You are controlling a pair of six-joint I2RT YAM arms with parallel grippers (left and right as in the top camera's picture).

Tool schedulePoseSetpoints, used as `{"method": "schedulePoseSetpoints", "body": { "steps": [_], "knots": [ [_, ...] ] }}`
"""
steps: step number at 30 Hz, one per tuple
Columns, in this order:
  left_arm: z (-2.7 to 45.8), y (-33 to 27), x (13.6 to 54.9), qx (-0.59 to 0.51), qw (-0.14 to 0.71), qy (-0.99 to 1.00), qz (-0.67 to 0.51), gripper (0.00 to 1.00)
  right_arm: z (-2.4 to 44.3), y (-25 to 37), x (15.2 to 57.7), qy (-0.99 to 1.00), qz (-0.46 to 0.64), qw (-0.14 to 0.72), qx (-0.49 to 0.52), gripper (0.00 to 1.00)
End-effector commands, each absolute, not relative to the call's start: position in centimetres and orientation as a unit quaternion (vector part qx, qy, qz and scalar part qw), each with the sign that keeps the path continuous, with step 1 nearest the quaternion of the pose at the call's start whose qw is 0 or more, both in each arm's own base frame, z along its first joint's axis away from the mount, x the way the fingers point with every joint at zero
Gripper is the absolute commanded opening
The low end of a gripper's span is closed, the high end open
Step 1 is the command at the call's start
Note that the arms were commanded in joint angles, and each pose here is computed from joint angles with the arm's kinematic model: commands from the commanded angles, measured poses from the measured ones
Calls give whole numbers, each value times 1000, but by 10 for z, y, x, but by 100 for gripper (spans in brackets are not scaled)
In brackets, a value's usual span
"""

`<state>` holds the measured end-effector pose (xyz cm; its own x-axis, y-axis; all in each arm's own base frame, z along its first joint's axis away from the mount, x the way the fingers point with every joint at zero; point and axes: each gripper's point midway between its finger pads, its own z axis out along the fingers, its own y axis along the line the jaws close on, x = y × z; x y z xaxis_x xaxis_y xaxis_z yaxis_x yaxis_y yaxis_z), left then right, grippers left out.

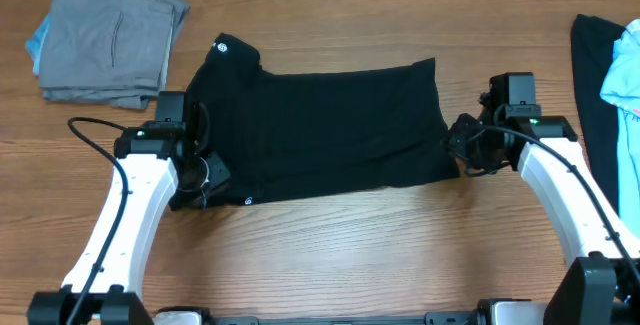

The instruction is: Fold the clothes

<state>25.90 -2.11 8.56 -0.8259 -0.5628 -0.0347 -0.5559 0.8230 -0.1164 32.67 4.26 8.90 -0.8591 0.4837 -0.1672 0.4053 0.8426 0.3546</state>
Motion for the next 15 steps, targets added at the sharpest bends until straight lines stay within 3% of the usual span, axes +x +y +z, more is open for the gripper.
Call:
{"method": "schedulePoseSetpoints", "body": {
  "steps": [1,6,15],
  "knots": [
    [63,-22,247,-308,-12,951,-34,4,83,44,335,955,151,128,221,14],
    [37,-22,237,-315,-67,947,-15,4,61,44,333,958,144,97,227,7],
    [9,-21,236,-321,-105,941,4,4,15,45,331,962,132,43,235,4]
  ]
}}
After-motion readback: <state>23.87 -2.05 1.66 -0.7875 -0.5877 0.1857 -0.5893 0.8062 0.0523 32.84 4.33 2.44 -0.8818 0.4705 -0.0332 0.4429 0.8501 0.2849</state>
